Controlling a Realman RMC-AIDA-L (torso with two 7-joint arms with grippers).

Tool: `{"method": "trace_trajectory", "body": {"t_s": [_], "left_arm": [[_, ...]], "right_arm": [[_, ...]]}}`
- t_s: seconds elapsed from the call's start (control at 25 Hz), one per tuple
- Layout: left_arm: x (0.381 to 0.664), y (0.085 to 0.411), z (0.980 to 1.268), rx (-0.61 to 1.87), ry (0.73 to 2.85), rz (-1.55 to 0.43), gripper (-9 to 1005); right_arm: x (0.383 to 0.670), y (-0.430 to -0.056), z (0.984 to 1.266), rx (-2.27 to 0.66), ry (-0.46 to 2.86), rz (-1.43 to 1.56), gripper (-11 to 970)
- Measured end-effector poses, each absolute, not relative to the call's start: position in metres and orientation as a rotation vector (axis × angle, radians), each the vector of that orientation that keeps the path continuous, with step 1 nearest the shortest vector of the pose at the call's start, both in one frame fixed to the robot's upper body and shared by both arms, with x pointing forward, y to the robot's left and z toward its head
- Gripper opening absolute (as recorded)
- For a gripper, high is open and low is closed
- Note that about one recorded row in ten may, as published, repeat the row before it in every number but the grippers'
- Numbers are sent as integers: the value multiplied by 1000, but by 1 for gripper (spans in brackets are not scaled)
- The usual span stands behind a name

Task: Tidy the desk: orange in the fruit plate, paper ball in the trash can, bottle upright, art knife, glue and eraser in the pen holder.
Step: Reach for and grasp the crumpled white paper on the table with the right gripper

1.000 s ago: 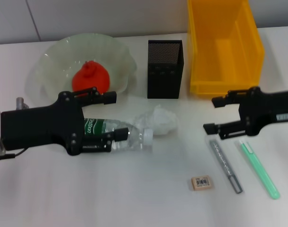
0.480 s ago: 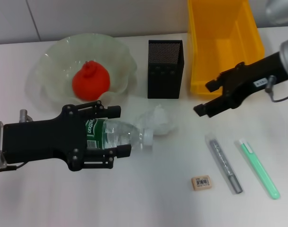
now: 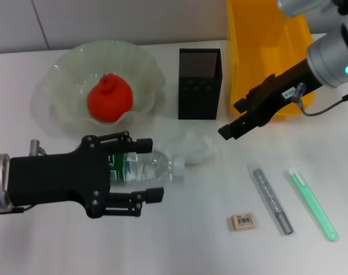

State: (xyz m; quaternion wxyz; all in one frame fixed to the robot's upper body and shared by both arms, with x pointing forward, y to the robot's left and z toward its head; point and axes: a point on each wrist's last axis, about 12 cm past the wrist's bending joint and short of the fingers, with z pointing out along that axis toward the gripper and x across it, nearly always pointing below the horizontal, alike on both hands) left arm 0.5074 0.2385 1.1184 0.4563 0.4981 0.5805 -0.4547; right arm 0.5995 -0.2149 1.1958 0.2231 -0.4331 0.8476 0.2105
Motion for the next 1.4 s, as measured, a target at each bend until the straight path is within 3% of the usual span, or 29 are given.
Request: {"method": "trace_trajectory", "body": {"t_s": [0.68, 1.4], "left_arm": [[506, 235, 1118, 1245, 1426, -1136, 821], [505, 233, 1115, 1254, 1433, -1140, 818]], "right_arm": [[614, -192, 1156, -1285, 2380, 517, 773], [621, -167, 1147, -1329, 2296, 474, 770]]}}
